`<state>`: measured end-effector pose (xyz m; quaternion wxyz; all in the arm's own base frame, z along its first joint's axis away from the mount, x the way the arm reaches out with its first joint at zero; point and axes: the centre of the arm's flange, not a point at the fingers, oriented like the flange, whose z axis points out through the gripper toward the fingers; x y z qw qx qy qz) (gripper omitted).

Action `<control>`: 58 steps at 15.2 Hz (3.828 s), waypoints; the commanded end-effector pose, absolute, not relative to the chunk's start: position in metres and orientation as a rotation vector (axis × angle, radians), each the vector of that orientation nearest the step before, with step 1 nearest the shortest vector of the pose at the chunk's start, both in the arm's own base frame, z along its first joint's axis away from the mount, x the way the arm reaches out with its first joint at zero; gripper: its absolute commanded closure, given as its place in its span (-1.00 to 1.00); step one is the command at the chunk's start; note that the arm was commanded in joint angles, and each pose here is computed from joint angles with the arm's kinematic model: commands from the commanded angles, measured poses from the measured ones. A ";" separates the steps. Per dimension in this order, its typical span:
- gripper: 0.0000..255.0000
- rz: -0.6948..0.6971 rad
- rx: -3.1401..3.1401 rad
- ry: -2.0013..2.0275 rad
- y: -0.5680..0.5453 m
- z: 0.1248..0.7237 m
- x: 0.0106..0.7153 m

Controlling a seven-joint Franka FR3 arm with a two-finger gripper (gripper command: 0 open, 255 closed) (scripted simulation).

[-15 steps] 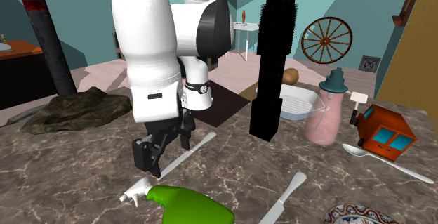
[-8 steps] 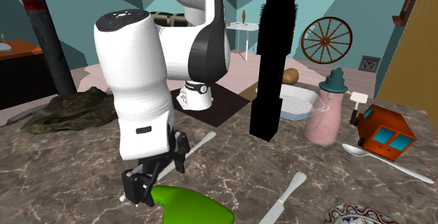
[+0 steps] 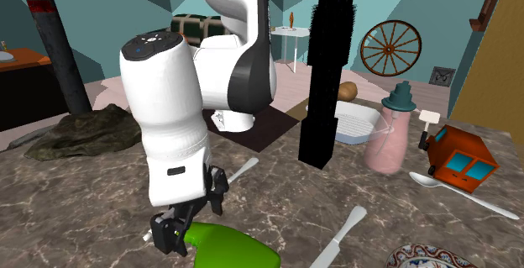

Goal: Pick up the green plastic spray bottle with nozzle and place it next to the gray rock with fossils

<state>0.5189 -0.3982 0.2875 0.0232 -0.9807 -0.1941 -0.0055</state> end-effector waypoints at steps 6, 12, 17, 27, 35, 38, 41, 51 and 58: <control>1.00 -0.017 -3.036 -0.601 -0.398 0.287 0.519; 1.00 -0.017 -3.036 -0.601 -0.398 0.287 0.519; 1.00 -0.017 -3.036 -0.601 -0.398 0.309 0.519; 1.00 -0.017 -3.036 -0.601 -0.398 0.361 0.519; 1.00 -0.017 -3.036 -0.601 -0.398 0.404 0.519; 1.00 -0.017 -3.036 -0.601 -0.398 0.419 0.519; 1.00 -0.017 -3.036 -0.601 -0.398 0.435 0.519; 1.00 -0.017 -3.036 -0.601 -0.374 0.445 0.416; 1.00 -0.017 -3.036 -0.601 -0.353 0.445 0.326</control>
